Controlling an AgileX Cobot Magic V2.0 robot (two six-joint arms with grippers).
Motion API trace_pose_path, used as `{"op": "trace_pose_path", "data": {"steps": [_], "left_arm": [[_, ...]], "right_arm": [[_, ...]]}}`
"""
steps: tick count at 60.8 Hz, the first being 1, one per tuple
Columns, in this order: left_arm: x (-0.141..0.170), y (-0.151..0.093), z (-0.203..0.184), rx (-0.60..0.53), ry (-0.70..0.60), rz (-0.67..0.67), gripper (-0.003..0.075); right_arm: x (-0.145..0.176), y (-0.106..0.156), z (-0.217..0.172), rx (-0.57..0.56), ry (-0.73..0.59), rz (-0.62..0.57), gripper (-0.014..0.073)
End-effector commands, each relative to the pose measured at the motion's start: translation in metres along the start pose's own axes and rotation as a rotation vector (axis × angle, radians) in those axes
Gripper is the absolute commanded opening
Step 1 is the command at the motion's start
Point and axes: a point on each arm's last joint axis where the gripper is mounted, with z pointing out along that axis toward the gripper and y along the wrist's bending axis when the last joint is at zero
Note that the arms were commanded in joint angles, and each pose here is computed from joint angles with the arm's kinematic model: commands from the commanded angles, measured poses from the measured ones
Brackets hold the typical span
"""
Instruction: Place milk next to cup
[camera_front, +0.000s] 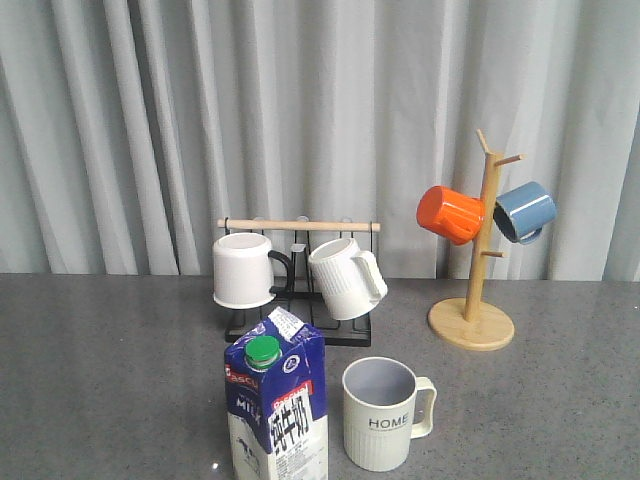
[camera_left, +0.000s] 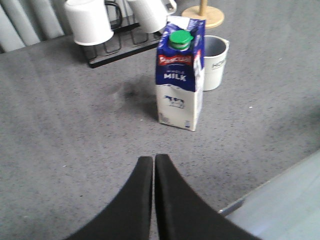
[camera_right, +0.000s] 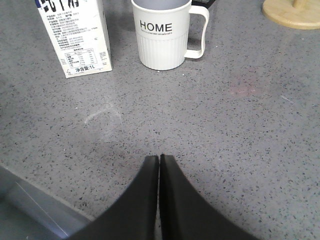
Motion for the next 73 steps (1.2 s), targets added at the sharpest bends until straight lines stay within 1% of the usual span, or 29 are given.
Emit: {"op": "trace_pose_path", "data": {"steps": [1,7,13,19,24,28,34,41,44,46,61,66,73], "left_arm": [[-0.01,0.003,0.004,-0.028,-0.111,0.006,-0.0008],[-0.004,0.008,0.028,-0.078,-0.199,0.029,-0.0008],[0.008,0.012,0.054,-0.129,-0.369,0.028,-0.0008],[0.04,0.017,0.074,-0.191,-0.527,0.023,-0.0008],[0.075,0.018,0.086,-0.224,-0.611,0.003,-0.0008],[0.106,0.017,0.093,-0.239,-0.649,-0.03,-0.0008],[0.148,0.016,0.099,-0.267,-0.656,-0.069,-0.0008],[0.183,0.016,0.102,-0.308,-0.665,-0.157,-0.0008],[0.187,0.017,0.099,-0.326,-0.632,-0.2,-0.0008],[0.189,0.017,0.098,-0.34,-0.618,-0.205,-0.0008],[0.204,0.015,0.092,-0.424,-0.554,-0.186,-0.0008],[0.206,0.016,0.093,-0.433,-0.523,-0.19,-0.0008],[0.206,0.016,0.093,-0.442,-0.53,-0.188,-0.0008]], "right_arm": [[-0.014,-0.001,-0.003,0.017,-0.091,0.004,-0.0005],[-0.014,-0.001,-0.003,0.017,-0.091,0.004,-0.0005],[-0.014,-0.001,-0.003,0.017,-0.091,0.004,-0.0005],[-0.014,-0.001,-0.003,0.017,-0.091,0.004,-0.0005],[-0.014,-0.001,-0.003,0.017,-0.091,0.004,-0.0005],[-0.014,-0.001,-0.003,0.017,-0.091,0.004,-0.0005],[-0.014,-0.001,-0.003,0.017,-0.091,0.004,-0.0005],[-0.014,-0.001,-0.003,0.017,-0.091,0.004,-0.0005],[-0.014,-0.001,-0.003,0.017,-0.091,0.004,-0.0005],[-0.014,-0.001,-0.003,0.017,-0.092,0.004,-0.0005],[-0.014,-0.001,-0.003,0.017,-0.092,0.004,-0.0005],[-0.013,-0.001,-0.004,0.016,-0.091,0.004,-0.0005],[-0.013,-0.001,-0.004,0.016,-0.091,0.004,-0.0005]]}}
